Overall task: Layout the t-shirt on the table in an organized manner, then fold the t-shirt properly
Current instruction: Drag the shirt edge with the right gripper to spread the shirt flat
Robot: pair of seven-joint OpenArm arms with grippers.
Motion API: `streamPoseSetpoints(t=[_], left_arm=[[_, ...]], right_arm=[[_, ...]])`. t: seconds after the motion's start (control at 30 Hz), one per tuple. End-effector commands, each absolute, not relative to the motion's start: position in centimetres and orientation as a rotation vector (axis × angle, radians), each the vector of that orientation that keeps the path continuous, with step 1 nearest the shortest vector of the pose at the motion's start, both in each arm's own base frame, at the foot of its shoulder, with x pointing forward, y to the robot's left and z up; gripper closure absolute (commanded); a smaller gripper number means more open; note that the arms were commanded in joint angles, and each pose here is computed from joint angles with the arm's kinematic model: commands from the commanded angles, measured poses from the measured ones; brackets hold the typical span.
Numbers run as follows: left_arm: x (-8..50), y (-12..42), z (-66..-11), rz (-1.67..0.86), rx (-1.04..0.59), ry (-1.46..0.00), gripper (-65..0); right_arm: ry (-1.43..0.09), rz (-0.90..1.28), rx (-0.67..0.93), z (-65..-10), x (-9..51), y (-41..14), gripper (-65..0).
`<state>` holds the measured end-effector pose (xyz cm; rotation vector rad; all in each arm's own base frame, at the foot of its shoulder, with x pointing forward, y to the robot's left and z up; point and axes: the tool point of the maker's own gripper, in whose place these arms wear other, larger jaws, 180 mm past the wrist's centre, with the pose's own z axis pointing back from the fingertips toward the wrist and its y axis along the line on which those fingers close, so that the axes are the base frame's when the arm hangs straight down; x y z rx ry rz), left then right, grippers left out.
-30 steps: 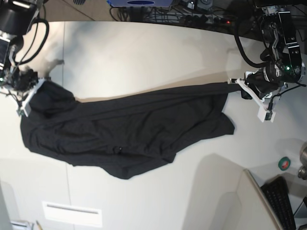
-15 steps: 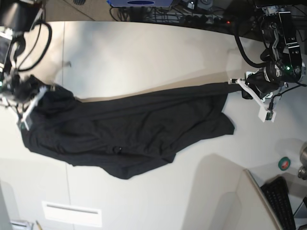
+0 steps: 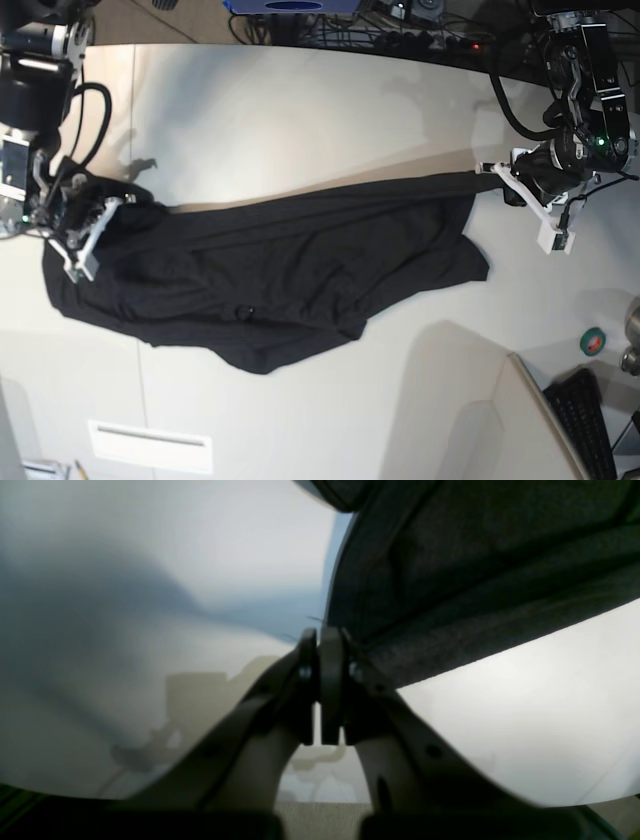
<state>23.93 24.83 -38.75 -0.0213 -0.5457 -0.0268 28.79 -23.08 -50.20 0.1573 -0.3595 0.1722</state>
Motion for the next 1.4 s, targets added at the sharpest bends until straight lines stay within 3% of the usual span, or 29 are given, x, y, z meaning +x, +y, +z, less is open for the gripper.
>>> streamPoseSetpoints(t=[0.0, 0.47, 0.7, 0.9, 1.2, 1.23, 1.33, 1.37], left_arm=[[24.6, 25.4, -37.8, -0.028, -0.005, -0.581, 0.0], [23.7, 25.5, -38.4, -0.029, -0.001, -0.556, 0.0], [22.1, 27.2, -39.6, -0.057, 0.155, -0.483, 0.0], [21.8, 27.3, -39.8, -0.053, 0.176, -0.472, 0.0], [21.7, 27.3, -39.9, -0.056, 0.179, -0.469, 0.0], [21.7, 27.3, -39.9, -0.057, 0.179, -0.468, 0.0], [21.7, 27.4, -39.9, -0.057, 0.181, -0.466, 0.0], [21.5, 27.5, -40.2, -0.051, 0.18, -0.457, 0.0]], right_arm=[[-0.356, 0.19, 0.119, -49.5, 28.9, -24.3, 0.0], [-0.336, 0.208, 0.08, -49.8, 19.5, -23.4, 0.0], [-0.352, 0.167, -0.019, -46.6, 16.9, -26.0, 0.0], [-0.32, 0.173, -0.029, -46.4, 14.7, -25.9, 0.0], [-0.447, -0.217, -0.123, -44.0, 14.4, -33.1, 0.0], [-0.437, -0.228, -0.118, -44.4, 14.1, -33.3, -5.1], [-0.503, -0.288, -0.057, -44.9, 14.2, -33.8, -33.2], [-0.526, -0.309, -0.037, -45.2, 14.0, -34.0, -37.2]])
